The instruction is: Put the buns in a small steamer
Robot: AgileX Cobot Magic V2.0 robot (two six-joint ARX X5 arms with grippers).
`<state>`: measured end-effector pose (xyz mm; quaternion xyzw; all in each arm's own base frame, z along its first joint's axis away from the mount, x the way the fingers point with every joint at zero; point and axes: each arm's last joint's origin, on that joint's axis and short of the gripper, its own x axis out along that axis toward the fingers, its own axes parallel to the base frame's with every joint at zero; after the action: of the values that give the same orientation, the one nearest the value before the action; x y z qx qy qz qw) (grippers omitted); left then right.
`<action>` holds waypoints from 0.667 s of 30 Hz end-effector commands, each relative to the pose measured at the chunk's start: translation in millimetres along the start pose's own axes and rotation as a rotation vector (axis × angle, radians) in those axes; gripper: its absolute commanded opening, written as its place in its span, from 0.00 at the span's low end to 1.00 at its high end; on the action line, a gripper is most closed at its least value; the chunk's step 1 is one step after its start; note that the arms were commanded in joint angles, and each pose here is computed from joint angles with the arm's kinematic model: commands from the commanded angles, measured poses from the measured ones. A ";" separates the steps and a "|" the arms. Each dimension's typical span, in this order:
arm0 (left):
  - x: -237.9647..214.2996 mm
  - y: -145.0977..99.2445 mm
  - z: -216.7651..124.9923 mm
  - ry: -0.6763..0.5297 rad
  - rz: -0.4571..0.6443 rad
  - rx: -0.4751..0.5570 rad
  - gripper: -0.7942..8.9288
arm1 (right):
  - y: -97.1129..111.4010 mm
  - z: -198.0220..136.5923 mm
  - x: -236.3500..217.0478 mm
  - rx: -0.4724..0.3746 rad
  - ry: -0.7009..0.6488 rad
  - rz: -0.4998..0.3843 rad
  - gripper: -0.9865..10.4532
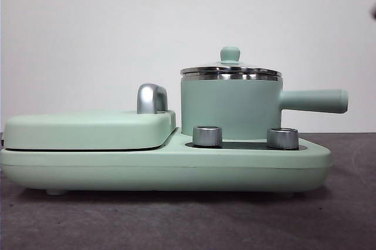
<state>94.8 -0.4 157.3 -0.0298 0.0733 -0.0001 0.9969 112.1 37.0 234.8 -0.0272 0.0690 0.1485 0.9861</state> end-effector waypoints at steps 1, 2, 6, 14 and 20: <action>1.9 0.4 -4.9 0.004 0.002 0.002 0.10 | -9.4 -17.2 -8.7 0.008 -0.056 -0.087 0.10; 1.9 0.4 -4.9 0.004 0.002 0.003 0.10 | -11.7 -24.0 -11.2 0.011 -0.069 -0.114 0.10; 1.9 0.4 -4.9 0.004 0.002 0.002 0.10 | -17.7 -44.2 -18.1 0.015 -0.136 -0.197 0.10; 1.9 0.4 -4.9 0.004 0.002 0.003 0.10 | -25.8 -70.3 -14.3 0.081 -0.162 -0.271 0.10; 1.9 0.4 -4.9 0.004 0.002 0.003 0.10 | -26.6 -69.9 -14.6 0.118 -0.172 -0.270 0.10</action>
<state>94.9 -0.4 157.3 -0.0300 0.0735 -0.0001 0.9968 97.0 2.4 169.3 0.0176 -0.0087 0.0124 0.9997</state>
